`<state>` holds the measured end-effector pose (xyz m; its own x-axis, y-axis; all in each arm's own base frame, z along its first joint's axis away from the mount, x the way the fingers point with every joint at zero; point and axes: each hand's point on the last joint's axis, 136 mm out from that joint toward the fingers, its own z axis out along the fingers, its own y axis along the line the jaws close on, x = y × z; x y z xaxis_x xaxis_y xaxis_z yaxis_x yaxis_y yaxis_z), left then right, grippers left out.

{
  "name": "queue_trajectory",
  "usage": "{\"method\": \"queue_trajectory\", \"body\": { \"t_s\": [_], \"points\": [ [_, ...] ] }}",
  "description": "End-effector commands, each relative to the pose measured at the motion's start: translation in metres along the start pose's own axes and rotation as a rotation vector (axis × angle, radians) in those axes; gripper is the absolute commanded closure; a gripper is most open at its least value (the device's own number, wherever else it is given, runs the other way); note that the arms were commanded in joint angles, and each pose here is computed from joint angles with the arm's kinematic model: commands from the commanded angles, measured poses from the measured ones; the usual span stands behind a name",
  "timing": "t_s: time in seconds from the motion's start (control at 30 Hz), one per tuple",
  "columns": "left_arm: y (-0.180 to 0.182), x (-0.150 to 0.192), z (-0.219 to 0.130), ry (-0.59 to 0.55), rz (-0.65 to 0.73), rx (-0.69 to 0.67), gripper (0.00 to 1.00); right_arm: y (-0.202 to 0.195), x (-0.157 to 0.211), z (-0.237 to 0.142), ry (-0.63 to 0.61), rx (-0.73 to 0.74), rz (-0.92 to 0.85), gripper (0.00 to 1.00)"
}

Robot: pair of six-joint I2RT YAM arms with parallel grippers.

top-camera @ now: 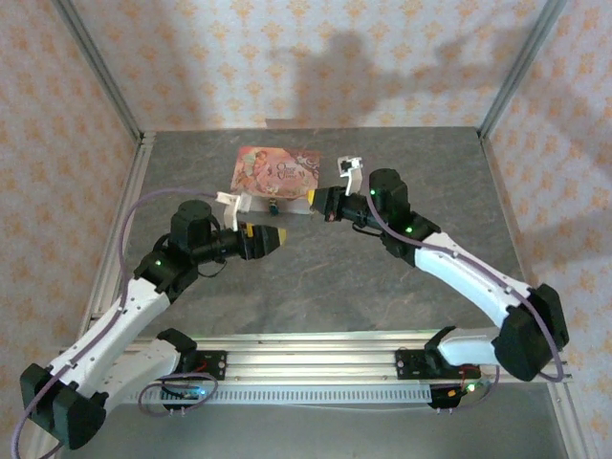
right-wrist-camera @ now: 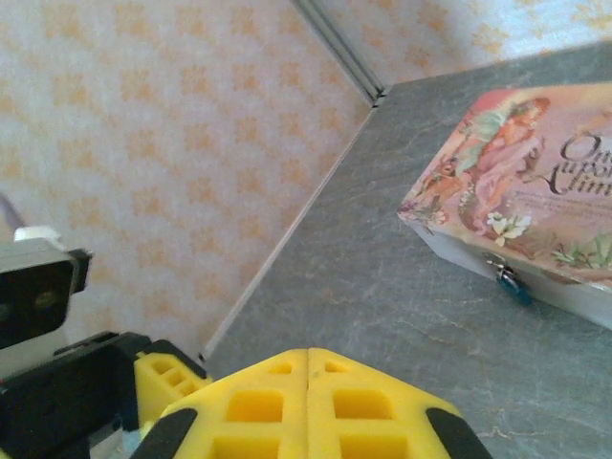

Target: Unlock a padlock with a key

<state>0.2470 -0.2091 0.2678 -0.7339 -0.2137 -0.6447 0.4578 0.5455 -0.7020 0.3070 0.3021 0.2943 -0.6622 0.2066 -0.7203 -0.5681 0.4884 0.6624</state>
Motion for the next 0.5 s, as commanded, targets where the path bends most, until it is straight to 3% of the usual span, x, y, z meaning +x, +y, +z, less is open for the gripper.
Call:
{"method": "queue_trajectory", "body": {
  "t_s": [0.0, 0.27, 0.47],
  "points": [
    [-0.018, -0.029, 0.002, -0.101, -0.022, 0.144, 0.32, 0.023, -0.014, 0.011, -0.02, -0.173, 0.098, 1.0],
    [-0.02, -0.049, 0.018, -0.128, -0.081, 0.217, 0.36, 0.035, -0.025, 0.029, -0.039, -0.313, 0.178, 1.0],
    [0.004, -0.064, 0.024, -0.174, -0.201, 0.211, 0.45, 0.034, -0.028, 0.039, -0.046, -0.338, 0.22, 1.0]
  ]
}}
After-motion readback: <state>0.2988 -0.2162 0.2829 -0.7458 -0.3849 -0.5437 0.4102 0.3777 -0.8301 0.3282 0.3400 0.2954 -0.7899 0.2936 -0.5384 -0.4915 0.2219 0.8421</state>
